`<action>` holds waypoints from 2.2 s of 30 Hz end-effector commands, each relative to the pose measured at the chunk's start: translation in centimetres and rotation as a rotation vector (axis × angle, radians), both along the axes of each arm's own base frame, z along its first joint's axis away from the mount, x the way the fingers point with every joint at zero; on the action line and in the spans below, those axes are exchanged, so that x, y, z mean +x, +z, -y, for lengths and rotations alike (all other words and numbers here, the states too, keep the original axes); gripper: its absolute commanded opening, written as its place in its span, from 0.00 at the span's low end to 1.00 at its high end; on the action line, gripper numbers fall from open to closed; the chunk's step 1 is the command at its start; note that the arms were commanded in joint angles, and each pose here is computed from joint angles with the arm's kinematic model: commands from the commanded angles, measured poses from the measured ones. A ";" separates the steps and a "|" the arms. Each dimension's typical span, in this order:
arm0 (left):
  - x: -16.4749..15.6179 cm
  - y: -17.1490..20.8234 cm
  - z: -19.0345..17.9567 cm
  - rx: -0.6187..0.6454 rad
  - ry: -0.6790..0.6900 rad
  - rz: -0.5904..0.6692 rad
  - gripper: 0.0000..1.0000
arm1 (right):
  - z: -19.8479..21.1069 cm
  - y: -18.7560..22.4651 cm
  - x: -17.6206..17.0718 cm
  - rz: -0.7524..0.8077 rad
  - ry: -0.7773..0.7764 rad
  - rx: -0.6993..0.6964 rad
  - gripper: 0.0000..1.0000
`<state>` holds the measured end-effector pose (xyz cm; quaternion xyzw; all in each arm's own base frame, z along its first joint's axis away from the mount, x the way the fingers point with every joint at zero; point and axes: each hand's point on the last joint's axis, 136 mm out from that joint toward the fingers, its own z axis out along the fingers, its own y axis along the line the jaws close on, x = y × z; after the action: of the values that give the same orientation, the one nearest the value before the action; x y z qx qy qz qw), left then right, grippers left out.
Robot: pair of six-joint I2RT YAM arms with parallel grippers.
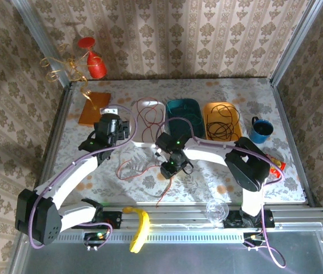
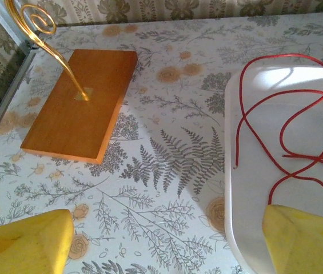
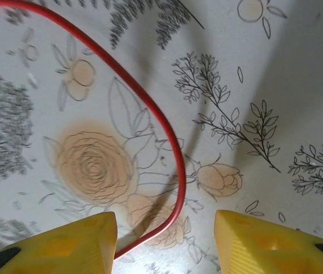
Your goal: Untangle the cables
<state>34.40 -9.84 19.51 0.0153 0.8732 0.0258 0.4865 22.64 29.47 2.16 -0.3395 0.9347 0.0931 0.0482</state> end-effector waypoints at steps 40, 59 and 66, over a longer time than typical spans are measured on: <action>-0.2 -0.5 -2.9 -0.147 0.126 -0.021 0.86 | 4.0 29.5 15.3 0.628 -0.411 0.674 0.01; -1.0 -0.5 -3.2 -0.158 0.131 -0.017 0.86 | 1.2 26.9 21.0 0.568 -0.485 0.683 0.01; -0.9 -0.2 -3.2 -0.155 0.126 -0.017 0.86 | 0.5 20.4 23.4 0.518 -0.556 0.513 0.01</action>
<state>33.95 -6.90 19.31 -0.0737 0.8731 -0.0082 0.4818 44.98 29.11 23.28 -0.0858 0.8843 0.2500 0.3850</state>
